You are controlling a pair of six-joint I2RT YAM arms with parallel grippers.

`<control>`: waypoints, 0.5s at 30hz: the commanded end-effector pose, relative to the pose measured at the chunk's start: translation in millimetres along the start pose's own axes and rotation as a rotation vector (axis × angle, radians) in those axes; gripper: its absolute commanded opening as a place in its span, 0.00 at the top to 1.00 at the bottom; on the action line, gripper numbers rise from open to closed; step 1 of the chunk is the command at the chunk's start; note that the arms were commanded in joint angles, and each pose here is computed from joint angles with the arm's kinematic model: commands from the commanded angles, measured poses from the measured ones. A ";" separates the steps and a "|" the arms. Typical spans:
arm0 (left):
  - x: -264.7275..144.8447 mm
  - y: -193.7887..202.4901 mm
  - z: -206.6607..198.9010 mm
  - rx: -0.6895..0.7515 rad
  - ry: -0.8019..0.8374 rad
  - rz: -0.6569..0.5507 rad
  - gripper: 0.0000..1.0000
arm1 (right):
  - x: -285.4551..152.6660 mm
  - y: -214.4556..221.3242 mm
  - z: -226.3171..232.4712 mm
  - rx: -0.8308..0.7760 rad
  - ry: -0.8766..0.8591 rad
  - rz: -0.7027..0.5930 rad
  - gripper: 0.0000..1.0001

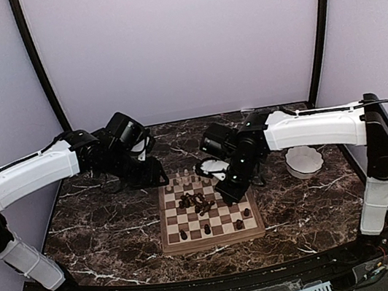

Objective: Set up the chess pieces on the board
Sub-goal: Pick up the pawn from the chessboard, then place the pawn at b7.

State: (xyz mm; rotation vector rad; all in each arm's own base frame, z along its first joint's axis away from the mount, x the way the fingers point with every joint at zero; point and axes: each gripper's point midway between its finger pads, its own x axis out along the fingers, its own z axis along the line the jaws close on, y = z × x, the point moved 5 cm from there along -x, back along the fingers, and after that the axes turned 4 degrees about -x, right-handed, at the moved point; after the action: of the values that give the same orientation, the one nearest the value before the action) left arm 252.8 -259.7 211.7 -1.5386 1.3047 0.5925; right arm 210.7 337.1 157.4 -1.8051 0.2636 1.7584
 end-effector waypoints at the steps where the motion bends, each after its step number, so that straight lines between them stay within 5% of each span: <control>1: 2.6 0.9 1.8 -0.001 0.010 0.006 0.55 | -1.6 14.7 2.4 -0.015 0.028 0.024 0.97; 15: 3.0 1.0 0.2 -0.003 0.015 0.018 0.55 | 35.0 26.8 9.2 -0.004 0.026 0.095 0.96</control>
State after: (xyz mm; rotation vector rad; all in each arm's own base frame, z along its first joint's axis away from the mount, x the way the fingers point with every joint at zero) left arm 252.7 -263.1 208.1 -1.5355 1.3293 0.5950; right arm 193.3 330.0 129.6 -1.8385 0.3228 1.8119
